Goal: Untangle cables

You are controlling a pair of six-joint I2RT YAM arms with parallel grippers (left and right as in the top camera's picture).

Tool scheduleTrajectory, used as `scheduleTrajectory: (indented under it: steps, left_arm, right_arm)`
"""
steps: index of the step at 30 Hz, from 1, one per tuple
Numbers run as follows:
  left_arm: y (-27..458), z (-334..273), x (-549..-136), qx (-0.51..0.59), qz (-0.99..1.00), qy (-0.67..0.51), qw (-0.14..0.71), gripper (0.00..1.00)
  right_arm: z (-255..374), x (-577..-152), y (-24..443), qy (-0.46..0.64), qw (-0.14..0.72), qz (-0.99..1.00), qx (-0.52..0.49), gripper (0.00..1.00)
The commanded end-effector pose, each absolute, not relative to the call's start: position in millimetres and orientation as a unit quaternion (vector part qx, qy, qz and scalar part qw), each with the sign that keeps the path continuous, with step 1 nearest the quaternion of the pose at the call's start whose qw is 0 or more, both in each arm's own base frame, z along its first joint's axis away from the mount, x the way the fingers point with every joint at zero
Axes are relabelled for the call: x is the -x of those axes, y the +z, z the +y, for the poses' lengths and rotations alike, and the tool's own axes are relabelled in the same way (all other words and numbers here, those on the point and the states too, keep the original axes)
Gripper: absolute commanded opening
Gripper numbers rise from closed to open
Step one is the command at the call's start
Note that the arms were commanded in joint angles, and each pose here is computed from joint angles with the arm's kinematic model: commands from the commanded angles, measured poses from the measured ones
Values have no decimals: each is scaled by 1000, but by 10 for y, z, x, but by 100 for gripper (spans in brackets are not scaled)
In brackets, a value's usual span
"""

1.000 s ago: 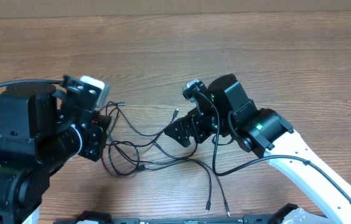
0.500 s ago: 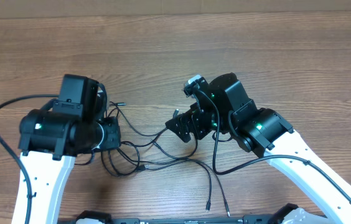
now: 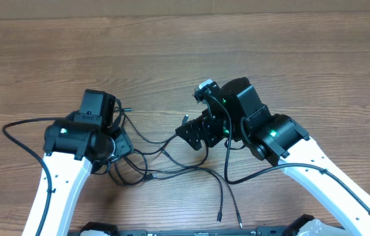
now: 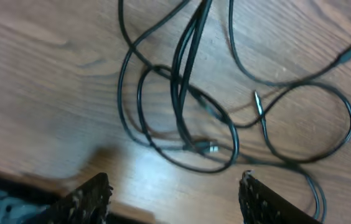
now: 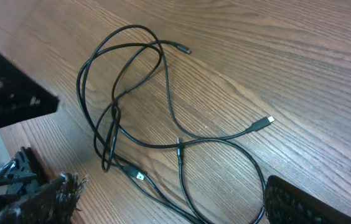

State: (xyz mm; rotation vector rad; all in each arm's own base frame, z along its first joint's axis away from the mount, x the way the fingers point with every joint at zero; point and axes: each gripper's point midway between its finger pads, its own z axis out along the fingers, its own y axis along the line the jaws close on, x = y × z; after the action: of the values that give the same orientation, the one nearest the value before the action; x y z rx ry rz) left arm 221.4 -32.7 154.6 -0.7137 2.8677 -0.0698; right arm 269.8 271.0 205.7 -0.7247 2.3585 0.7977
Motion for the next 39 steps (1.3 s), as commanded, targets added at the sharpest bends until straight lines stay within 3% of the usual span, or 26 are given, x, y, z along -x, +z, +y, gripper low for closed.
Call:
scheduleTrajectory:
  steps: [1, 7, 12, 14, 16, 19, 29, 30, 31, 39]
  left_arm:
    - [1415, -289, -2235, 239, 966, -8, 97, 67]
    - [1208, -267, -2332, 226, 967, -3, 117, 72]
    - [1109, -280, -2433, 219, 966, -10, 138, 70]
    - [1082, -282, -2473, 217, 965, -11, 147, 61]
    - [1062, -272, -2510, 217, 963, -10, 156, 59]
    - [1042, -252, -2547, 218, 962, -6, 165, 39]
    - [821, -221, -2610, 219, 966, 19, 139, 31]
    - [771, -224, -2622, 218, 967, 21, 133, 23]
    - [727, -225, -2632, 217, 968, 24, 127, 4]
    - [731, -369, -2791, 182, 974, -9, 132, 4]
  right_arm:
    - [2734, -2736, 2179, 298, 286, 869, 272, 93]
    - [2758, -2678, 2175, 310, 274, 867, 277, 93]
    - [2744, -2660, 2153, 308, 268, 870, 277, 93]
    - [2738, -2651, 2143, 307, 266, 871, 276, 93]
    - [2738, -2639, 2135, 307, 263, 872, 277, 93]
    - [2763, -2612, 2136, 309, 261, 870, 281, 93]
    - [2829, -2538, 2144, 315, 257, 866, 292, 92]
    - [2834, -2532, 2149, 317, 256, 865, 293, 92]
    - [2838, -2523, 2160, 319, 256, 864, 294, 90]
    - [2794, -2467, 2117, 314, 242, 870, 292, 90]
